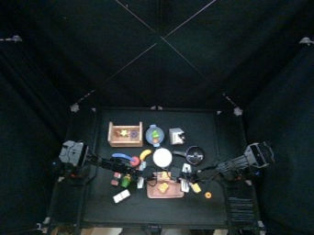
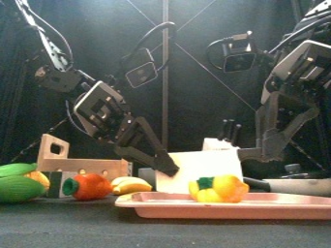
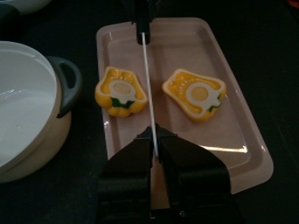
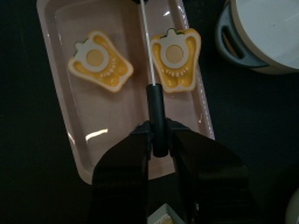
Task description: Cut squash
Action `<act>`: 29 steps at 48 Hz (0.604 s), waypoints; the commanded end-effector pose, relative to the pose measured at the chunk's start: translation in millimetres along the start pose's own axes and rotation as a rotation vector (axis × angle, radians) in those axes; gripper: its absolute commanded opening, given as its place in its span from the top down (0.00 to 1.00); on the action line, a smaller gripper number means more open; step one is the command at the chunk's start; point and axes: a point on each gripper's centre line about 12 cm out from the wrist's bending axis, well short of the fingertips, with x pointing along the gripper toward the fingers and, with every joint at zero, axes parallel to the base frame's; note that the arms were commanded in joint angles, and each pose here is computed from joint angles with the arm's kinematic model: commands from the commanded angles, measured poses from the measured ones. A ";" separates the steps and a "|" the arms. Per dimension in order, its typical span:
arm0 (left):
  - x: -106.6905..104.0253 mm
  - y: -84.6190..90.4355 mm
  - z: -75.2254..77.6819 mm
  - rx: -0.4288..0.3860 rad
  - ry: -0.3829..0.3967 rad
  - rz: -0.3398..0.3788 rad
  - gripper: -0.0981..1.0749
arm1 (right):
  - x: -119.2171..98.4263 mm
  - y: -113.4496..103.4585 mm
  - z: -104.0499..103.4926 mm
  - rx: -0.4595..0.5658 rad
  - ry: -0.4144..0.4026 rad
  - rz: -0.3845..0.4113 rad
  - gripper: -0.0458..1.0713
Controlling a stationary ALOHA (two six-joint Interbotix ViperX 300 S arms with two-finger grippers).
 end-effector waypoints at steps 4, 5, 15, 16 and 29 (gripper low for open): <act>-8.1 -9.6 29.5 0.018 -0.084 -0.021 0.52 | -18.4 3.2 13.4 0.006 -0.062 0.024 0.47; -8.7 -10.2 31.2 0.019 -0.088 -0.022 0.52 | -19.3 3.2 13.9 0.007 -0.065 0.025 0.47; -13.5 -12.5 37.8 0.024 -0.108 -0.028 0.52 | -23.8 4.2 15.7 0.004 -0.080 0.032 0.47; -13.5 -12.5 37.8 0.024 -0.108 -0.028 0.52 | -23.6 3.9 15.2 0.002 -0.079 0.031 0.47; -12.7 -12.4 37.4 0.021 -0.107 -0.027 0.52 | -23.3 4.1 15.5 -0.004 -0.079 0.030 0.47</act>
